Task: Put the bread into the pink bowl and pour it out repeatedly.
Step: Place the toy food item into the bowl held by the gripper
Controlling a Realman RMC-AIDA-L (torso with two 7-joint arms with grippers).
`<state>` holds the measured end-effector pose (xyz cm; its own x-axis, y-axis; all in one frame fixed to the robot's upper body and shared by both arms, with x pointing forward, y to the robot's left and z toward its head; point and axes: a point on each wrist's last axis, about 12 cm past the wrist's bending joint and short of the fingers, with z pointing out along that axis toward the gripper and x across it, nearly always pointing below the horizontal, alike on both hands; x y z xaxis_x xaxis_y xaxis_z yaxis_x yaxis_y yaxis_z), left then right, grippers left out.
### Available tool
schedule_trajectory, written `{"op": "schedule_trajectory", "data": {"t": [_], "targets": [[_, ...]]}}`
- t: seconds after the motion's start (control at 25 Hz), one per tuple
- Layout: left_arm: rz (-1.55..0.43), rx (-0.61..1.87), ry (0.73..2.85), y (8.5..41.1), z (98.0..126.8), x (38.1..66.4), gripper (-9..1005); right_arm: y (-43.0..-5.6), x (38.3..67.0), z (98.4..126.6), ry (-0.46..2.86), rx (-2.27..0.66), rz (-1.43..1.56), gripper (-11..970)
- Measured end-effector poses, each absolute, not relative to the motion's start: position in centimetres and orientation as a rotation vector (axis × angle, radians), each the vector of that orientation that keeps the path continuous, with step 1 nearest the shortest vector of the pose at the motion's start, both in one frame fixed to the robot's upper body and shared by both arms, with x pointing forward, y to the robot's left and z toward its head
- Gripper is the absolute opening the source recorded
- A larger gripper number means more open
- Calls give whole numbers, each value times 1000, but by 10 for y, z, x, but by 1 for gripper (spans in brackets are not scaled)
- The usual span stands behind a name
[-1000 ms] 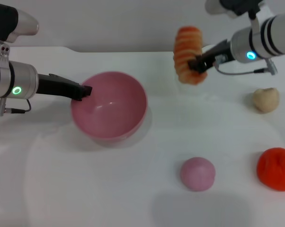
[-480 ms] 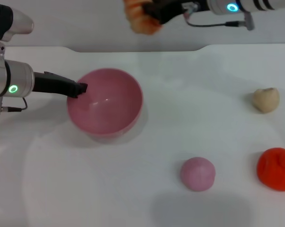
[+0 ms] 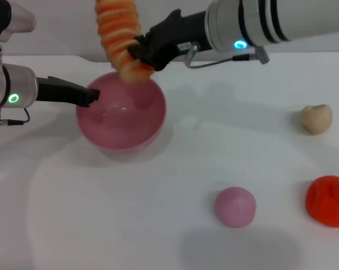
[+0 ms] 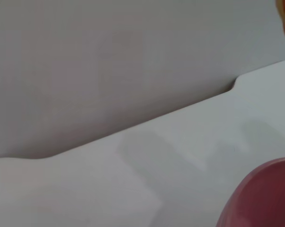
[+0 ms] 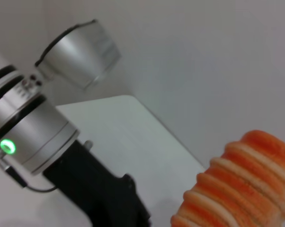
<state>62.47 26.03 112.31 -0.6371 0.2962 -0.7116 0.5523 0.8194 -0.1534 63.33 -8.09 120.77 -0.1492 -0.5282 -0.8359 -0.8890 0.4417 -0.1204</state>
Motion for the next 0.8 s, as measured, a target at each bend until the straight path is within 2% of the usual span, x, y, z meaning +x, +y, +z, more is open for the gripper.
{"op": "schedule_trajectory", "data": {"t": [0.28,0.52,0.8], "targets": [[-472,624,2276,254,1126,628,49,-77,627,1188,1850,-1271,522,122],[-474,629,2273,252,1127,629,49,-76,627,1185,1852,-1272,515,114],[-476,631,2274,251,1126,628,49,-77,628,1188,1838,-1263,509,371]]}}
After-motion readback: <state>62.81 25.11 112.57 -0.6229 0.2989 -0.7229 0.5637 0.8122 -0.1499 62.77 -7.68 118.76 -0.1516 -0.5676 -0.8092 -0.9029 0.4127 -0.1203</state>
